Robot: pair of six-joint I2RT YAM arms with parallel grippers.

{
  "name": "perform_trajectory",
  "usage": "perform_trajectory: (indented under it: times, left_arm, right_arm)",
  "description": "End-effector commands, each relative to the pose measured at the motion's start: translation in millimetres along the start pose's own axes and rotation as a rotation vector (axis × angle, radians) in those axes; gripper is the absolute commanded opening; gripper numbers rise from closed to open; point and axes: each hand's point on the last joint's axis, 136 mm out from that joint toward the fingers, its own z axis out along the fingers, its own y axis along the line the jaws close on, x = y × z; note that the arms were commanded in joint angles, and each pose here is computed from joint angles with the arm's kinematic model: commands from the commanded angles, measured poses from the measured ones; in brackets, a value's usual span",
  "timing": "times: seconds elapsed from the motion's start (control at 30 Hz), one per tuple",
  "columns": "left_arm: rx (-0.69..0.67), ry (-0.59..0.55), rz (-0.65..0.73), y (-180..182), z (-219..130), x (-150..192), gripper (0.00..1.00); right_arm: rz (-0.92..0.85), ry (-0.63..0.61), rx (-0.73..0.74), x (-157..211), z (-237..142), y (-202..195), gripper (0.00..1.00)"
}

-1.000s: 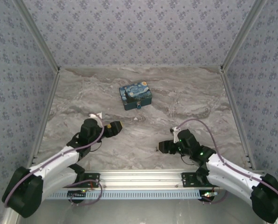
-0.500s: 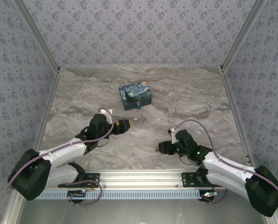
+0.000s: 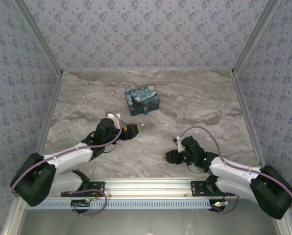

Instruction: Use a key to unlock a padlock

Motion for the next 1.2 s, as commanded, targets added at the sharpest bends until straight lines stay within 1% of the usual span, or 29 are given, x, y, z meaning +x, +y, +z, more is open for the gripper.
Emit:
perform_trajectory:
  times: [0.0, 0.27, 0.53, 0.8, 1.17]
  left_arm:
    - [0.034, -0.027, 0.019, -14, 1, -12, 0.82]
    - [0.031, -0.026, 0.021, -14, 0, -11, 0.82]
    - [0.024, -0.027, 0.022, -13, 0, -12, 0.82]
    - [0.016, -0.026, 0.022, -11, 0, -11, 0.82]
    - [0.011, -0.024, 0.02, -10, 0, -11, 0.82]
  right_arm:
    - [-0.038, 0.029, -0.035, 2, 4, 10, 0.42]
    - [-0.07, 0.096, -0.056, 16, 14, 19, 0.39]
    - [-0.081, 0.09, -0.048, 16, 11, 20, 0.39]
    - [-0.082, 0.084, -0.043, 16, 5, 20, 0.35]
    - [-0.081, 0.095, -0.004, 18, 10, 12, 0.34]
